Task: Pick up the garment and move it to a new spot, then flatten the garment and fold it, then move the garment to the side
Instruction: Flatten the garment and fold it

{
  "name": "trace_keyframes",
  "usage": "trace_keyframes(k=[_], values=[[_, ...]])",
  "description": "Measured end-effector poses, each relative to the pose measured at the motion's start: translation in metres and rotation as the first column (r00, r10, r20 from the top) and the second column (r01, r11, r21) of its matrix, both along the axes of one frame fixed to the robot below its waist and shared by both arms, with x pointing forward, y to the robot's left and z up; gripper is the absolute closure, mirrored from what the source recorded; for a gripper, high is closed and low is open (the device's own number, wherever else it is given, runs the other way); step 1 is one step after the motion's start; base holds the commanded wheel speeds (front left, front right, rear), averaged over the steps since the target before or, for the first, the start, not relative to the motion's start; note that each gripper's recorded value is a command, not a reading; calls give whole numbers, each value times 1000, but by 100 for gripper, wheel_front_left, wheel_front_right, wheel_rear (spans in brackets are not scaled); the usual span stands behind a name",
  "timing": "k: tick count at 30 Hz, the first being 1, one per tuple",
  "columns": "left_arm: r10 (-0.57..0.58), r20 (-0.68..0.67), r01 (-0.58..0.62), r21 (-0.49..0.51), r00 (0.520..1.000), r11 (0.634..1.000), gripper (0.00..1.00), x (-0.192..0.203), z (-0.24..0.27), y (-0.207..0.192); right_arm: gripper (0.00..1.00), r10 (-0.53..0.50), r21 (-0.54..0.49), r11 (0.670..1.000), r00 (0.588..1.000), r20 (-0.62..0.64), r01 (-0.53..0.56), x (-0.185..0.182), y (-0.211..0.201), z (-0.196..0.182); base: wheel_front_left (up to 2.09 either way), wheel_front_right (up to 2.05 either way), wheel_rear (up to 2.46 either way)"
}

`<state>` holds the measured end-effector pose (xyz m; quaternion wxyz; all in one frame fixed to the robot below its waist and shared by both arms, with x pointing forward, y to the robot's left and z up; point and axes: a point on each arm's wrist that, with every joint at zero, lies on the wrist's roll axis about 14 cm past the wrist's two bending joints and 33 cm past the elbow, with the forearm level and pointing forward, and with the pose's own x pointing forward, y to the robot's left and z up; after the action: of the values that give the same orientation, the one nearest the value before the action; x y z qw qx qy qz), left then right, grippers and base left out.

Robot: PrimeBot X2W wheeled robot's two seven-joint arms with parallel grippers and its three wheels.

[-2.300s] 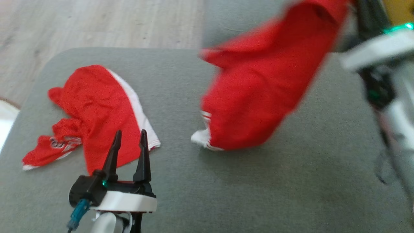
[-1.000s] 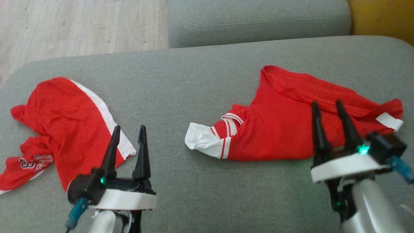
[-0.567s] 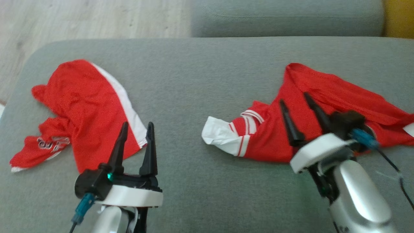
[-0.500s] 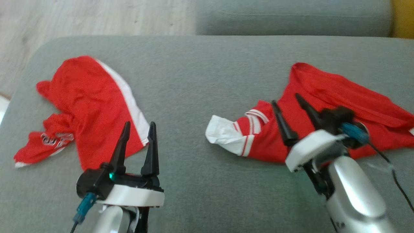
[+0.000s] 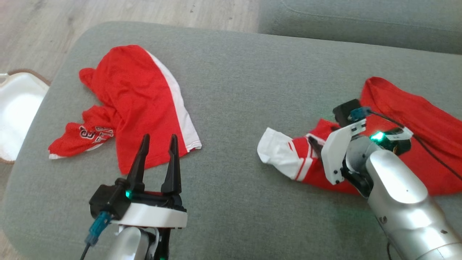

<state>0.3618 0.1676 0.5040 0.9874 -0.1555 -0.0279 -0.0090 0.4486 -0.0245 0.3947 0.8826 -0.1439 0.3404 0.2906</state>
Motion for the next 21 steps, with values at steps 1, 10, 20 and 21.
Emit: trace_keyframes(k=[1,10,20,21], values=[[4,0,-4,-1,1000,1000,0,-1,0,1,0,8,-19,1000,1000,-23,-8,-3,0,-4,0,0,0],[24,-21,-24,-3,999,1000,0,-2,-6,6,100,13,-37,999,998,-63,-16,10,0,-6,0,0,0],[16,-35,-16,-5,999,1000,0,9,-10,4,100,-124,265,964,938,325,35,109,19,102,0,0,0],[17,-33,-17,-3,999,1000,0,10,-9,5,100,-142,289,957,924,356,35,117,19,112,0,0,0]])
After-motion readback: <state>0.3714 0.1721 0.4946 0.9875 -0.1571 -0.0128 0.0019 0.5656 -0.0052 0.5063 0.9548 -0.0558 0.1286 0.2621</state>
